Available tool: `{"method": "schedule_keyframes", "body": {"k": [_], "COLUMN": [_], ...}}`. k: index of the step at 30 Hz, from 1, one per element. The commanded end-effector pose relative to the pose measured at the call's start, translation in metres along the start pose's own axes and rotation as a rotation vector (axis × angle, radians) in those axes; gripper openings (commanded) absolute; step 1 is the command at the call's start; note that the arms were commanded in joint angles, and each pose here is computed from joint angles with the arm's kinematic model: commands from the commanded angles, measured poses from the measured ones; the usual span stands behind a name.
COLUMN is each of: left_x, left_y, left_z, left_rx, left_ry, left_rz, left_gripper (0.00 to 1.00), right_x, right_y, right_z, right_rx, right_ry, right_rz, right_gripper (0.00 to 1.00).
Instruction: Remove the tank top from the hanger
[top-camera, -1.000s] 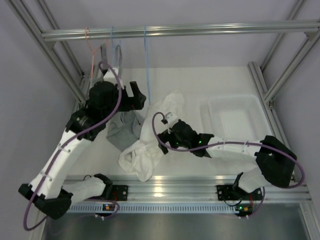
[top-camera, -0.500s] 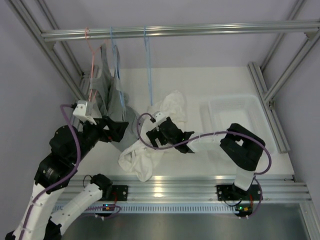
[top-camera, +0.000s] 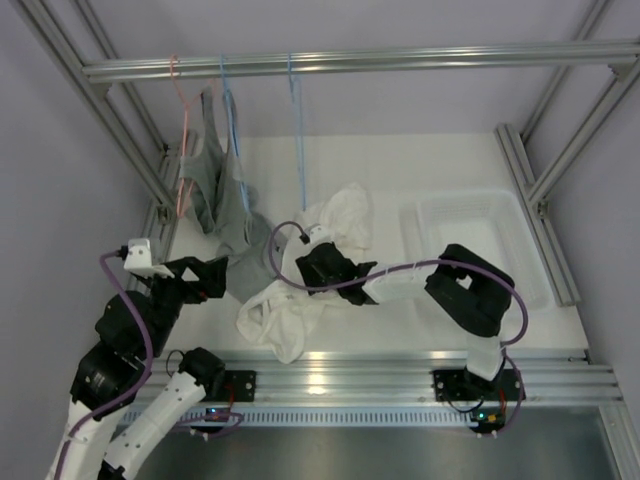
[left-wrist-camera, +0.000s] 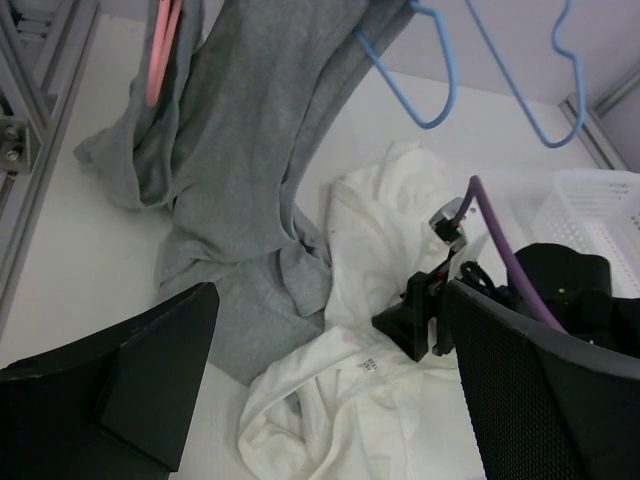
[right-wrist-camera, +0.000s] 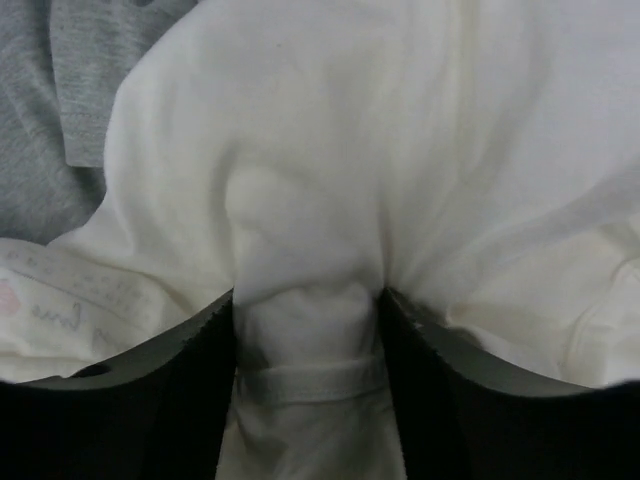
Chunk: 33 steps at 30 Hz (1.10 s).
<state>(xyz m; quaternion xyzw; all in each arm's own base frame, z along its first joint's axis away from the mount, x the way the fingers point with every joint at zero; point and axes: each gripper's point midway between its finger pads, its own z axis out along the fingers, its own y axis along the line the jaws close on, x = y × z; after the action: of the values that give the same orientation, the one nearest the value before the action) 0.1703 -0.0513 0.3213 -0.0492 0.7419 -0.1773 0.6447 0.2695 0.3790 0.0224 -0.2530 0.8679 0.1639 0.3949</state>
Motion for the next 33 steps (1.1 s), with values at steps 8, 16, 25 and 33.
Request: {"method": "schedule_keyframes", "body": {"k": [8, 16, 25, 33], "left_x": [-0.003, 0.001, 0.004, 0.005], "left_y": [0.017, 0.016, 0.015, 0.014], "left_z": [0.004, 0.007, 0.008, 0.009], "left_rx": [-0.078, -0.077, -0.074, -0.07], "left_ry": [-0.07, -0.053, -0.044, -0.036], "left_rz": [-0.004, 0.004, 0.006, 0.008], "left_gripper": [0.99, 0.99, 0.99, 0.99], "right_x": [0.08, -0.009, -0.009, 0.002], "right_y": [-0.009, -0.002, -0.021, -0.037], "right_z": [-0.054, -0.131, -0.143, -0.147], "right_rx": [0.069, 0.001, 0.062, 0.113], "right_ry": [0.212, -0.058, -0.081, -0.08], "right_rz": [0.08, 0.114, 0.089, 0.115], "right_gripper": [0.0, 0.07, 0.0, 0.37]}}
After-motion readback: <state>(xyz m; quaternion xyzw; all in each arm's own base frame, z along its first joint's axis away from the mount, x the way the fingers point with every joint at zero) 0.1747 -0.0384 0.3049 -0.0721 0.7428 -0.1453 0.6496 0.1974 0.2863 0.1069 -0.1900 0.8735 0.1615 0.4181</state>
